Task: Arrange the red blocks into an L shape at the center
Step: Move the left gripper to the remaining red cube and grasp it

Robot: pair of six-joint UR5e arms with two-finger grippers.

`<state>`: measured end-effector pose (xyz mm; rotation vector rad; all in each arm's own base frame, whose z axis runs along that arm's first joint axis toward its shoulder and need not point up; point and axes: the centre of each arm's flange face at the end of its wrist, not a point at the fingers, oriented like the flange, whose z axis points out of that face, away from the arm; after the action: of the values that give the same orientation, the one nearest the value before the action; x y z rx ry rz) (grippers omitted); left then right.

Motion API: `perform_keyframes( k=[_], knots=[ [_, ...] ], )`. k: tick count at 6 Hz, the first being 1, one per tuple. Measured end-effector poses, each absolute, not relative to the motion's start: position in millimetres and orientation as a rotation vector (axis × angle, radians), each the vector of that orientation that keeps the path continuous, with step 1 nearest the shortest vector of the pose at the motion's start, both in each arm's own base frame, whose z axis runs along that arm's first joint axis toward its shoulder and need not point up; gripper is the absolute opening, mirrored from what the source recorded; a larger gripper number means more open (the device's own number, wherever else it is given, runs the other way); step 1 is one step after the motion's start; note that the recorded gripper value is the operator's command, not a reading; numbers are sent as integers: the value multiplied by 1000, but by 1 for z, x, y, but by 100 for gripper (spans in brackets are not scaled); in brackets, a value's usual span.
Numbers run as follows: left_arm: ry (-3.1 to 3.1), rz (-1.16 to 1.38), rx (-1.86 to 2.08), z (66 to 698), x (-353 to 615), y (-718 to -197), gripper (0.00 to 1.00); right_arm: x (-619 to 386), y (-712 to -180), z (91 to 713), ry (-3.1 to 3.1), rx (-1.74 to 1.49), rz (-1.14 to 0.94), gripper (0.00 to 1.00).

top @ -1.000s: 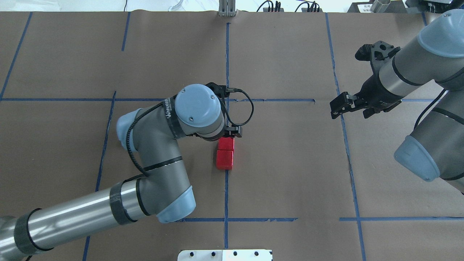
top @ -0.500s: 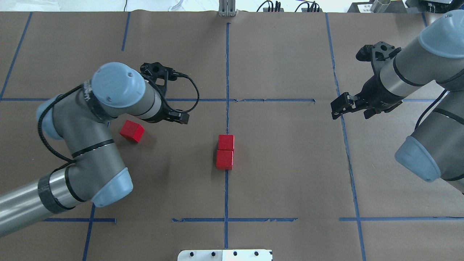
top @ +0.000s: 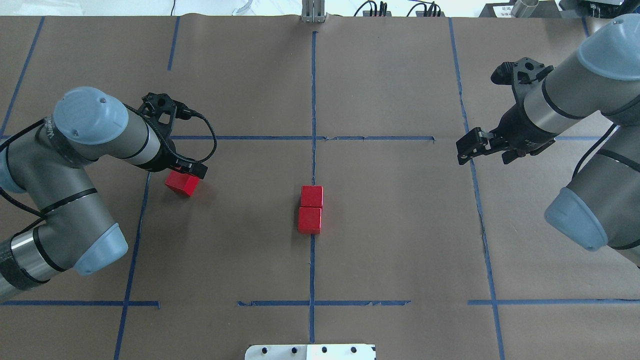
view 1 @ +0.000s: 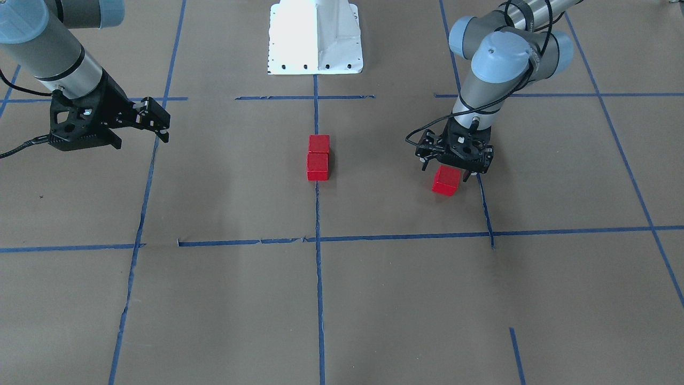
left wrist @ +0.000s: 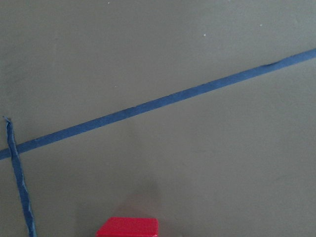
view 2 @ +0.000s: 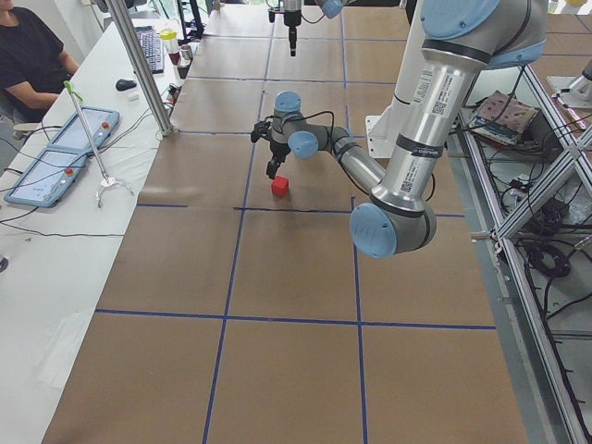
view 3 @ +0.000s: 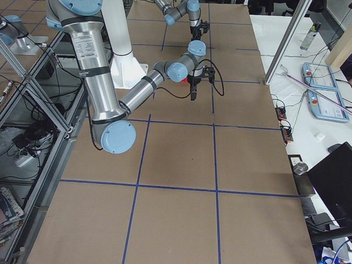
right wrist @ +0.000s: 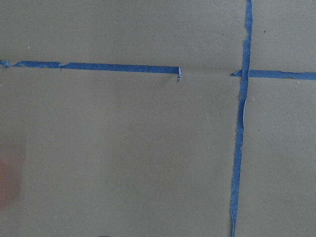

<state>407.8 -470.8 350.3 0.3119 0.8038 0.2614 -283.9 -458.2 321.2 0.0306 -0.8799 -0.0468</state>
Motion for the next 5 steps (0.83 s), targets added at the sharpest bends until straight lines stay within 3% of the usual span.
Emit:
perform_keyframes(
  k=[5],
  knots=[
    [778,253,243,383,421,-481,99,-285,-458,322,-878,29,-45,100]
  ],
)
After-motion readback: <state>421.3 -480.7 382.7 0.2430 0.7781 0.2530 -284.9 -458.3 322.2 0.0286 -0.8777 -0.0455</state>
